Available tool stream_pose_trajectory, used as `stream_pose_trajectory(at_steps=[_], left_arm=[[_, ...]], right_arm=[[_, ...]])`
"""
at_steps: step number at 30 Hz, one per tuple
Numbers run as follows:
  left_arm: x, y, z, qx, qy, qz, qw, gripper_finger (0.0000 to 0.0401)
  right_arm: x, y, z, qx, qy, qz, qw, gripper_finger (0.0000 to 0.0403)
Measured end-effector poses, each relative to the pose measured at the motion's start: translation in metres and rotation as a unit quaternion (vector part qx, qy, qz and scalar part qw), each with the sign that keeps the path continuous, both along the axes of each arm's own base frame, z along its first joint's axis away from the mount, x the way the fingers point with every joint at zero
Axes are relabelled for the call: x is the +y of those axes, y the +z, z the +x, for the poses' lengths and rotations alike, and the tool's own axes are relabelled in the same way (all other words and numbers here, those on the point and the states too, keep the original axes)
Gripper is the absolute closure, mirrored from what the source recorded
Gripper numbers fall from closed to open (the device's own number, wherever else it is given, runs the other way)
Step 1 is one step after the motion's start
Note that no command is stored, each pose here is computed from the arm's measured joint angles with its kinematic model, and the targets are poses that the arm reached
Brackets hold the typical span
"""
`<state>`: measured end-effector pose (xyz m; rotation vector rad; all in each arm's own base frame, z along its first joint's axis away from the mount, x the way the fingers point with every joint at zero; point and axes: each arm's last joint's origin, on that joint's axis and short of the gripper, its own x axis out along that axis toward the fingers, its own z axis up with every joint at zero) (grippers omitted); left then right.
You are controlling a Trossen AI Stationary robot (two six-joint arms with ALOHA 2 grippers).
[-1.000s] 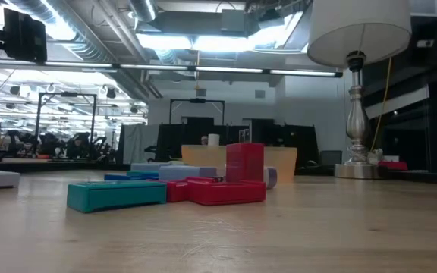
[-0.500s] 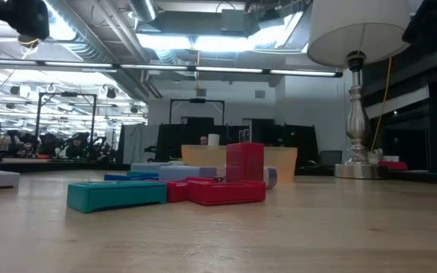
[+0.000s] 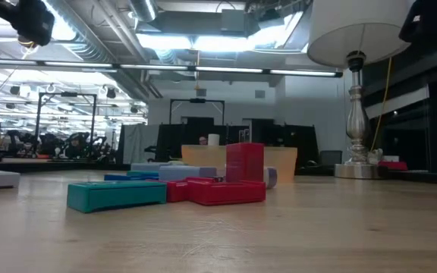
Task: Pick & Place Office items
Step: Put the white digital timer into the gray bin
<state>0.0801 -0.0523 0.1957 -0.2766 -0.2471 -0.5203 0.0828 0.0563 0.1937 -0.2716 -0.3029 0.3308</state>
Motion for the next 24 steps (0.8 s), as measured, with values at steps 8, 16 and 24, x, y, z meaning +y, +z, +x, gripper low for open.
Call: stream_pose_trajectory(at_steps=[8, 16, 24], left_arm=[[0.0073, -0.0005, 0.0029, 0.023, 0.130, -0.033, 0.991, 0.0024], [0.0087, 0.0019, 0.0024, 0.006, 0.154, -0.019, 0.988, 0.0024], [0.0059, 0.0024, 0.0016, -0.003, 0.105, -0.012, 0.994, 0.0024]], right_arm=[[-0.0020, 0.0005, 0.0006, 0.015, -0.024, 0.043, 0.999, 0.0162], [-0.0021, 0.0005, 0.0006, 0.016, -0.026, 0.046, 0.998, 0.0162], [-0.0033, 0.0010, 0.0008, 0.016, -0.045, 0.053, 0.997, 0.0162]])
